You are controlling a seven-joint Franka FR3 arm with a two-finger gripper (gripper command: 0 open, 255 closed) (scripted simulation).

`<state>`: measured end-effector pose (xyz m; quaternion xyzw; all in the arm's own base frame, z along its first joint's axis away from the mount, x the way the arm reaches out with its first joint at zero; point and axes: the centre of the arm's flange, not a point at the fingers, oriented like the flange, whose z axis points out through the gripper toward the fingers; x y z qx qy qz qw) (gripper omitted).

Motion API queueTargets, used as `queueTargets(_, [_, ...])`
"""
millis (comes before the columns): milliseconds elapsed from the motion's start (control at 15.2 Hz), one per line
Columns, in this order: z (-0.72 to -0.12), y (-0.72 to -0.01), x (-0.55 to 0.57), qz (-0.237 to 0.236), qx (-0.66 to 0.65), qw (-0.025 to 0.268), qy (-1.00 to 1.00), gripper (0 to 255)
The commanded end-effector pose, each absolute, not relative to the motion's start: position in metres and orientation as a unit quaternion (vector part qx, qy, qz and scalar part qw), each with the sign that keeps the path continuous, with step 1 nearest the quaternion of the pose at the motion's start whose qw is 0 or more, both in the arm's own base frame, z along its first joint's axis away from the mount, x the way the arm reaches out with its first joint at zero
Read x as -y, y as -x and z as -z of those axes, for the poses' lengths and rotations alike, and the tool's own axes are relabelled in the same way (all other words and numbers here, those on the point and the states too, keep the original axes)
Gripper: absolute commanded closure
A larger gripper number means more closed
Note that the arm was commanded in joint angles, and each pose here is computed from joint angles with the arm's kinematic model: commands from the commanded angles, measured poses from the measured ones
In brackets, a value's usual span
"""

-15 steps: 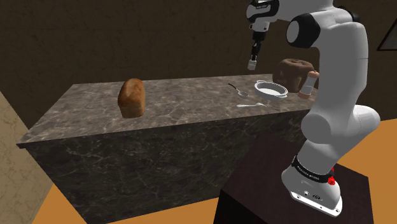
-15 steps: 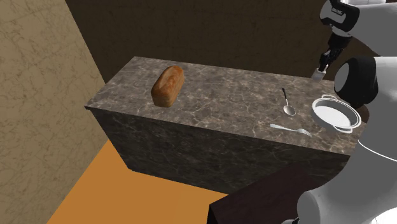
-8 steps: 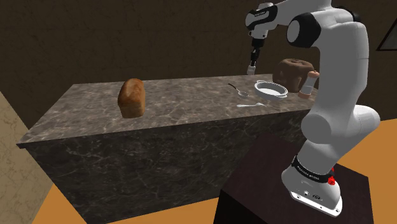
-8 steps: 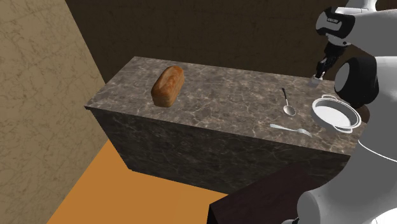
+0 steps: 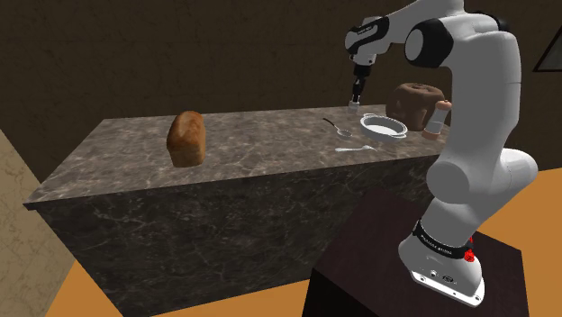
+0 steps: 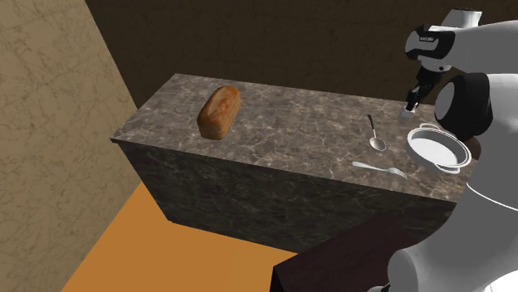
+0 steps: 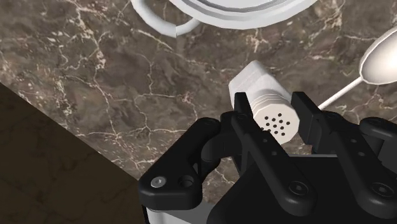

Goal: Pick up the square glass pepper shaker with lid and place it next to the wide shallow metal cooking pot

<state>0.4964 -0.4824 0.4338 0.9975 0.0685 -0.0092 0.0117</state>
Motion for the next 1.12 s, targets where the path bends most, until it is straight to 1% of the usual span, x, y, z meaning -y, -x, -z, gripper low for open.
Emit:
queueTargets(0, [-0.424,-0.496,0.483,0.009,-0.068,0.012,-0.998,255])
queueTargets(594, [-0.375,-0.496,0.483,0.009,-0.068,0.012,-0.998,255])
queueTargets(1056, [-0.375,-0.496,0.483,0.009,-0.068,0.012,-0.998,255])
